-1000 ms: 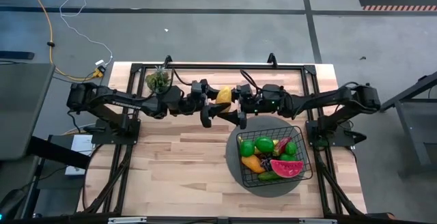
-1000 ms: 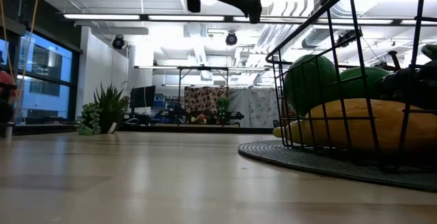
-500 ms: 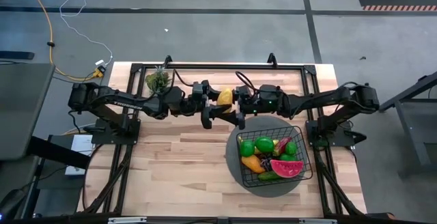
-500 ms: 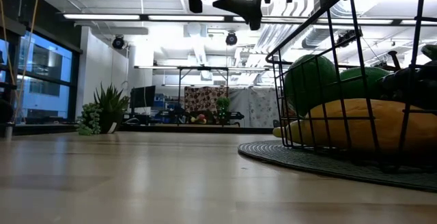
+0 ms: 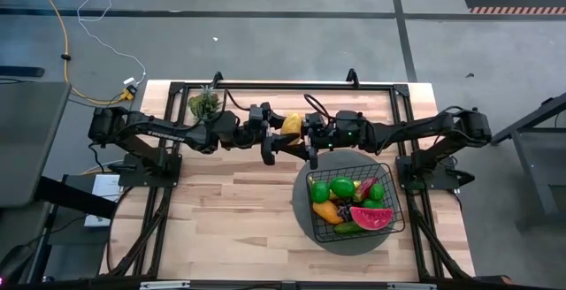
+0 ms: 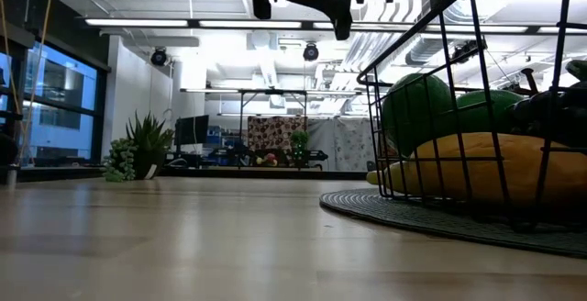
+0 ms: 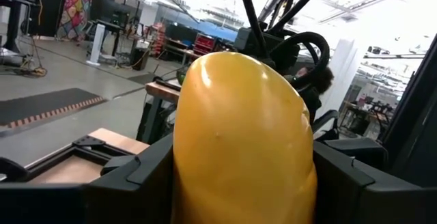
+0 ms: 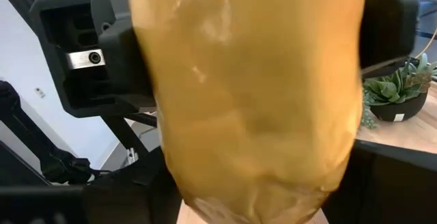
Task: Build produce basket
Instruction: Put the yellow mango into the black basket
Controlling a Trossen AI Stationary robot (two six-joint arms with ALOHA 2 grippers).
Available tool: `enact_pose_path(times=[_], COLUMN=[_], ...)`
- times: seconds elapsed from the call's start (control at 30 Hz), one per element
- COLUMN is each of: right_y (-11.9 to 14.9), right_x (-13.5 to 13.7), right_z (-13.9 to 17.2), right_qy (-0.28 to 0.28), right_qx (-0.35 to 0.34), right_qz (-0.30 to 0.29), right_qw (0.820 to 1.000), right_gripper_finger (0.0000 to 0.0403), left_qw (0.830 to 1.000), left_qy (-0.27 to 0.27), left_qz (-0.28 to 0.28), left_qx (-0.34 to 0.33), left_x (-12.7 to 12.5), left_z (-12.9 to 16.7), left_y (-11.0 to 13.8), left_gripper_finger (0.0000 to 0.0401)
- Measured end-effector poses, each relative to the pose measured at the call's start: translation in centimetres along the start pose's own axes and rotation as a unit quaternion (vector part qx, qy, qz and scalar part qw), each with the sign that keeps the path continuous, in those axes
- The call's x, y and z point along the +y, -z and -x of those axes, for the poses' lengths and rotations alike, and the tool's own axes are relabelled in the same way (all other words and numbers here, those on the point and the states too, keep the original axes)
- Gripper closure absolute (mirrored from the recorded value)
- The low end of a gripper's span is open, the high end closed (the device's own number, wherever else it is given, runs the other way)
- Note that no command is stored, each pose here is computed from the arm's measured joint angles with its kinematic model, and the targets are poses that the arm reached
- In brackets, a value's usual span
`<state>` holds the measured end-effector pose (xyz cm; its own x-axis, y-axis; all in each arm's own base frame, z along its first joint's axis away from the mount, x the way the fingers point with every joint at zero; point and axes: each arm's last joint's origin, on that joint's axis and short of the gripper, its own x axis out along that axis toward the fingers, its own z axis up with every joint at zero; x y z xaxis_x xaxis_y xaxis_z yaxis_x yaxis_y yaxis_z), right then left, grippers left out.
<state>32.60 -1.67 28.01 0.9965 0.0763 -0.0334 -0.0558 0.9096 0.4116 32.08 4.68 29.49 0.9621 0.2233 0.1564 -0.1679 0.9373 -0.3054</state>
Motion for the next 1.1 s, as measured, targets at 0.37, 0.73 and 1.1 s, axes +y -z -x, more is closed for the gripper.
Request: enact_pose_path(times=[0.37,0.73,1.1], right_y=[0.0,-1.9,-4.0], right_x=[-0.1,-0.5,0.0], right_z=[0.0,2.4,7.0], right_qy=[0.005,0.038,0.071], right_qx=[0.002,0.018,0.061], right_qz=[0.000,0.038,0.081], right_qw=[1.000,0.998,0.992], right_gripper_finger=[0.0180,0.0182,0.0182], left_qw=[1.000,0.997,0.994], left_qy=[-0.002,-0.014,-0.092], left_qz=[0.012,0.008,-0.020], left_qx=[0.007,0.075,0.055], left_x=[0.1,1.4,1.3], left_z=[0.0,2.3,8.8], left_y=[0.1,-2.4,-4.8], left_gripper_finger=[0.0122,0.0078,0.0078])
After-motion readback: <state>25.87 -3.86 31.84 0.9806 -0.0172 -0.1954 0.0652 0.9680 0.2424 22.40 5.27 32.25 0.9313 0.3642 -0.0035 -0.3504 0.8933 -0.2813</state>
